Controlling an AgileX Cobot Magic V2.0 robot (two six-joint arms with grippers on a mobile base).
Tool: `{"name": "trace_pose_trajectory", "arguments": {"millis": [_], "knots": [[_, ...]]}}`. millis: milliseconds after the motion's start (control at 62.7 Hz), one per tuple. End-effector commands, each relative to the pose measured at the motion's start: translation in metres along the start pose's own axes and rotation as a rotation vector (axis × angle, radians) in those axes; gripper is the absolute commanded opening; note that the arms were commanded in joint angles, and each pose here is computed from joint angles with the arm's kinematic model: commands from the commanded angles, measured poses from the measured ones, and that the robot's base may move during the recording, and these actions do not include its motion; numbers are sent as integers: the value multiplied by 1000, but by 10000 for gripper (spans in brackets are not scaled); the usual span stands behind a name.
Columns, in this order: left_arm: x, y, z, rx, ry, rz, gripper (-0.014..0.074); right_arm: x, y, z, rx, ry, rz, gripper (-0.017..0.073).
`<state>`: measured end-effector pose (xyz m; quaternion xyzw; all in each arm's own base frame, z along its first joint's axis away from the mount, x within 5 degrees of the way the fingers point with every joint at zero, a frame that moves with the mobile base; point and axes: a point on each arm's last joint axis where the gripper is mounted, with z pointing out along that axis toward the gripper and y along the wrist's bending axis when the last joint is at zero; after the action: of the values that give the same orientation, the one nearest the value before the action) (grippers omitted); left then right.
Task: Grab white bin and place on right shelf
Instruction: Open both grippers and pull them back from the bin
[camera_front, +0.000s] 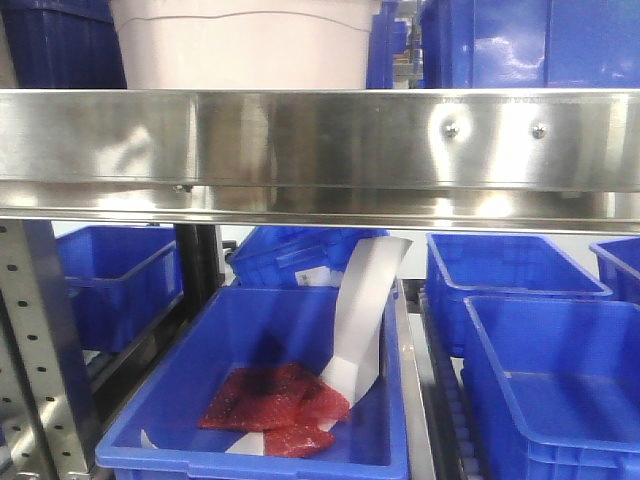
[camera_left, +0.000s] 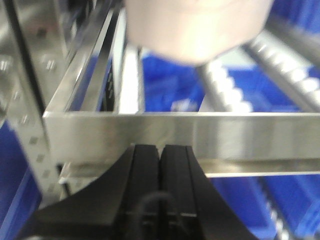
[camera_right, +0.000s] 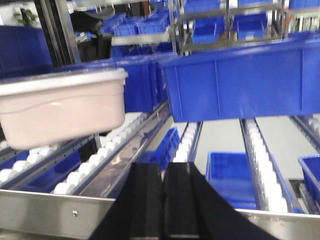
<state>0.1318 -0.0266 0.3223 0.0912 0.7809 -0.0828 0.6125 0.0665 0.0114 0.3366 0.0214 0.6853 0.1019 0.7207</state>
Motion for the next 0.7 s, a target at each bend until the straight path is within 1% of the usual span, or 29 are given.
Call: {"name": "trace_pose_trajectory", "arguments": {"millis": [0, 80, 176, 686], "knots": [[-14, -2, -20, -21, -189, -5, -117, -15, -1, -6, 30, -113, 7, 69], [-13, -5, -33, -8, -236, 2, -117, -16, 0, -7, 29, -118, 7, 69], [-13, -7, -43, 7, -259, 8, -117, -15, 0, -7, 25, -110, 8, 69], [-12, -8, -45, 11, -260, 9, -117, -15, 0, -7, 24, -108, 8, 69]]}}
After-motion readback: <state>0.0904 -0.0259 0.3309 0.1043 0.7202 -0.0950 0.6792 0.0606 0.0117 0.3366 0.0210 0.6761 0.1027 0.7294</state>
